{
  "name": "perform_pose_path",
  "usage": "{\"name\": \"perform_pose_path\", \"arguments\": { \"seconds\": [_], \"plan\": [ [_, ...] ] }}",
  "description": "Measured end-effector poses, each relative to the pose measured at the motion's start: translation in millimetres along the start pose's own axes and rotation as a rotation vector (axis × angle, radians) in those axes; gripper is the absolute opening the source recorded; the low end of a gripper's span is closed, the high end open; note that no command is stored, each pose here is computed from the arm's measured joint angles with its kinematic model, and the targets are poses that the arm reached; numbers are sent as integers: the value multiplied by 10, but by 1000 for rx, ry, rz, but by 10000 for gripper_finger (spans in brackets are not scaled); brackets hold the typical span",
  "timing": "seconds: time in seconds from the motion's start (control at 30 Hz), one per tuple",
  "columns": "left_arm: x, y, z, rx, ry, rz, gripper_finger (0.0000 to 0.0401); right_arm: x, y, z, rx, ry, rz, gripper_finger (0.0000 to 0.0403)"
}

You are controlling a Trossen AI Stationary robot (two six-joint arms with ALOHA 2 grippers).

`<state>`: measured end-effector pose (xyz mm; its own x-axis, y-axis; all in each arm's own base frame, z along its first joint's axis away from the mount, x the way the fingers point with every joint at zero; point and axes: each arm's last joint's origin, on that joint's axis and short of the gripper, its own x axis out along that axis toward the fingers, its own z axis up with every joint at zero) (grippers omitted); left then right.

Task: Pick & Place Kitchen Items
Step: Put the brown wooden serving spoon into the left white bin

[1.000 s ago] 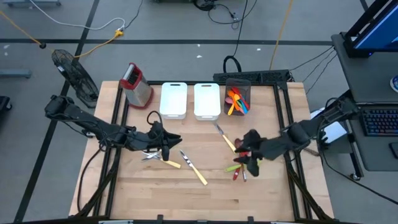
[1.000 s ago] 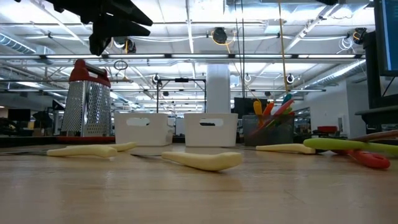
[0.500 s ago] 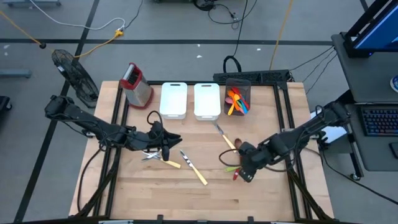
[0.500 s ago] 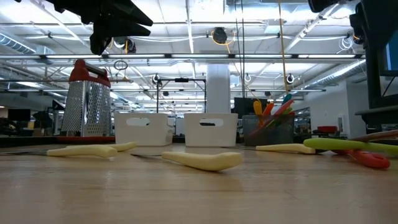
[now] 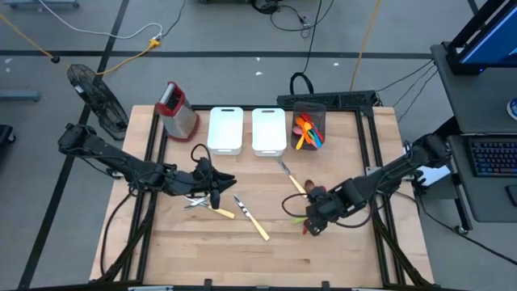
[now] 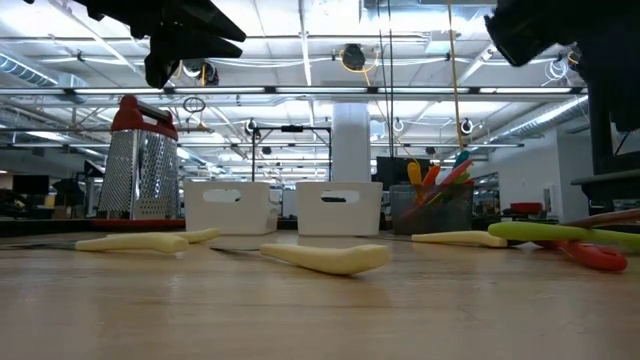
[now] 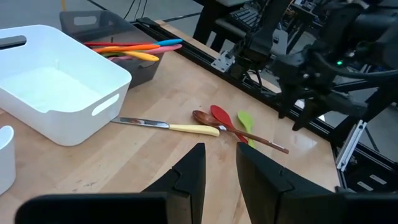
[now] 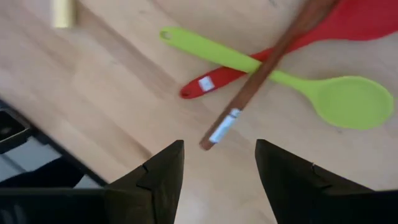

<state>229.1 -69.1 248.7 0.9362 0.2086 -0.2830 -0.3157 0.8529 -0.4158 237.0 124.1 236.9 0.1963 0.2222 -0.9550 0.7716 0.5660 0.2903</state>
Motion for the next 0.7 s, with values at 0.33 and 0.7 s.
{"name": "perform_pose_path", "arguments": {
  "seconds": [0.33,0.7],
  "plan": [
    [0,-1,0,4,1,-2,93,409,-209,39,126,6,86,181],
    [1,-5,5,3,-4,-5,93,571,-364,79,169,12,70,166]
  ]
}}
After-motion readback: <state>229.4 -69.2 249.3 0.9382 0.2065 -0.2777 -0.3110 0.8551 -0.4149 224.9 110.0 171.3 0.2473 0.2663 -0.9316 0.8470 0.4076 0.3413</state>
